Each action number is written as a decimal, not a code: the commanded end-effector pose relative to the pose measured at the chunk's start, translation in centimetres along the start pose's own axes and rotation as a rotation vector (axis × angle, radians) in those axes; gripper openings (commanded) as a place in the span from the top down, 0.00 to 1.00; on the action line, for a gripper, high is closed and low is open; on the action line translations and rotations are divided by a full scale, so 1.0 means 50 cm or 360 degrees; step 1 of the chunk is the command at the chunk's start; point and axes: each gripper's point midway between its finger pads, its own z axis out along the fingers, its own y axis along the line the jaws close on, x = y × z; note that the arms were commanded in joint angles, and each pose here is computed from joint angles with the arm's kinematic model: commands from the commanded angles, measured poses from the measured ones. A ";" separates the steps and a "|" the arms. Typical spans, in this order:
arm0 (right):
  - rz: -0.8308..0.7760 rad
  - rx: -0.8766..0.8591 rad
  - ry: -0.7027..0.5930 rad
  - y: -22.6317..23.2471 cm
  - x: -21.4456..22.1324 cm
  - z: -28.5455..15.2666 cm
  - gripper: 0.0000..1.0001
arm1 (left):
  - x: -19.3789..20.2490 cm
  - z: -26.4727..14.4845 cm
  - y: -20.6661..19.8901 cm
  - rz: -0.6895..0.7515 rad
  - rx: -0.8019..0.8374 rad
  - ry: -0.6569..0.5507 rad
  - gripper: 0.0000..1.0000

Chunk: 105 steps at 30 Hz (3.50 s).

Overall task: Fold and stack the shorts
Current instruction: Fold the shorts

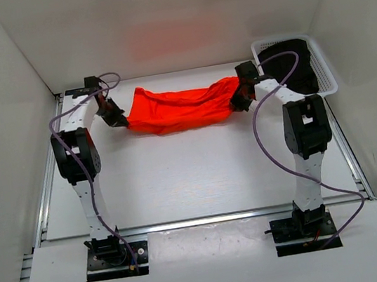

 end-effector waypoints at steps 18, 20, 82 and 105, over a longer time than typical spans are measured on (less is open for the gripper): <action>-0.0309 0.0001 -0.0208 -0.027 0.065 -0.218 1.00 | 0.090 -0.241 0.019 0.0058 0.0272 -0.0201 0.90; -0.0354 0.0106 -0.0119 -0.098 0.140 -0.199 1.00 | 0.139 -0.226 0.071 0.0024 0.0149 -0.0174 0.90; 0.0387 -0.0542 0.0286 -0.207 0.236 -0.227 0.03 | 0.209 -0.223 0.026 0.0259 -0.0048 -0.0127 0.43; 0.0367 -0.0258 0.0057 -0.277 0.195 -0.106 0.72 | 0.220 -0.184 0.033 0.0257 -0.0134 -0.0070 0.43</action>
